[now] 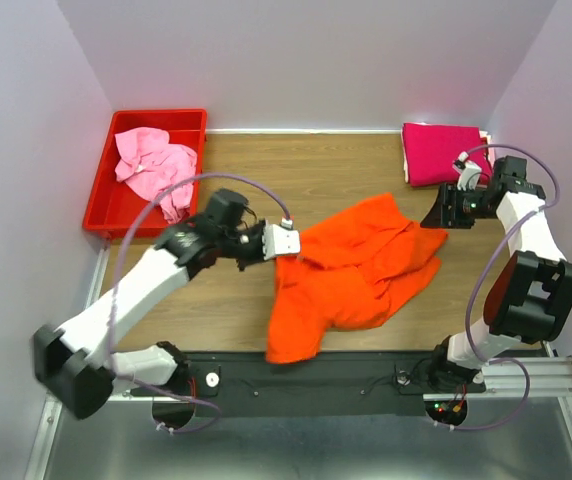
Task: Fold and stack the t-shirts
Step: Flatten the tshirt out
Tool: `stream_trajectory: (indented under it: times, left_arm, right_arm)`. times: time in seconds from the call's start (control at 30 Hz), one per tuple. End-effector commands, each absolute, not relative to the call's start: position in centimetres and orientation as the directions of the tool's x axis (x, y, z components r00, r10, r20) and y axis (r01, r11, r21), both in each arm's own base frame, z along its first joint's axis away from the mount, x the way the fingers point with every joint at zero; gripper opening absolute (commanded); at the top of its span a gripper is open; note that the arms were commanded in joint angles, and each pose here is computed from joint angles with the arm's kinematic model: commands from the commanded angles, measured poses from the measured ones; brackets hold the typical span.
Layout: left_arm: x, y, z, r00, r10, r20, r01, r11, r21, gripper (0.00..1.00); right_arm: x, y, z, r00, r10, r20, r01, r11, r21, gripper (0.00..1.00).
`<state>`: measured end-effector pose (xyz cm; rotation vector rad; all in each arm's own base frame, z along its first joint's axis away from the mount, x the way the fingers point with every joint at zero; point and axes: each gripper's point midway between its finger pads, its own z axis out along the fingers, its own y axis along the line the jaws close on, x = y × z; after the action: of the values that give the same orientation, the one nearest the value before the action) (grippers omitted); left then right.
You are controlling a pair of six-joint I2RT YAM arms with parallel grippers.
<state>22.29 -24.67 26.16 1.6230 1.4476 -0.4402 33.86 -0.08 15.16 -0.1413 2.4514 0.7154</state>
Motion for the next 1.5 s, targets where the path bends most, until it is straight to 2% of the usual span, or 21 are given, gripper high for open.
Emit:
stream_trajectory:
  times: [0.0,0.1,0.37,0.57,0.63,0.7,0.73,0.87,1.17,1.47]
  left_arm:
    - [24.8,-19.2,11.7,0.024,0.8,-0.6,0.951,0.166,0.26,0.0]
    - [27.2,-17.2,9.1,-0.116,0.794,-0.597,0.942,0.279,0.188,0.0]
    - [33.4,-14.0,7.1,-0.307,0.769,-0.56,0.889,0.443,0.121,0.0]
    - [36.1,-10.8,4.8,-0.473,0.729,-0.495,0.807,0.584,0.089,0.0]
    - [36.4,-10.5,4.8,-0.504,0.706,-0.498,0.793,0.606,0.057,0.11]
    - [35.9,-10.1,5.5,-0.509,0.69,-0.515,0.798,0.603,0.018,0.23]
    - [35.7,-10.7,6.8,-0.472,0.683,-0.558,0.82,0.573,0.008,0.33]
    - [34.3,-11.7,9.9,-0.405,0.667,-0.625,0.856,0.517,-0.003,0.47]
    - [32.8,-12.8,13.8,-0.328,0.654,-0.682,0.881,0.473,0.03,0.5]
    - [27.3,-14.4,9.5,-0.261,0.759,-0.596,0.943,0.333,0.011,0.49]
  right_arm:
    - [33.3,0.0,14.5,-0.827,0.022,-0.562,-0.286,0.844,0.454,0.6]
    - [31.9,0.3,13.7,-0.848,0.001,-0.53,-0.289,0.838,0.463,0.6]
    - [28.1,-0.5,11.4,-0.866,-0.161,-0.474,-0.364,0.853,0.374,0.6]
    - [29.4,-0.9,9.4,-0.881,-0.162,-0.445,-0.346,0.862,0.372,0.61]
    - [30.4,-0.3,9.2,-0.882,-0.152,-0.446,-0.347,0.851,0.395,0.61]
    - [31.1,0.3,9.3,-0.879,-0.152,-0.452,-0.354,0.843,0.404,0.65]
    - [31.5,1.1,9.3,-0.878,-0.158,-0.451,-0.361,0.839,0.408,0.69]
    - [33.1,2.5,8.8,-0.871,-0.174,-0.46,-0.368,0.851,0.374,0.73]
    - [35.9,1.5,5.2,-0.908,-0.151,-0.39,-0.272,0.922,0.276,0.77]
    - [36.4,-0.4,9.9,-0.849,-0.156,-0.505,-0.254,0.958,0.131,0.78]
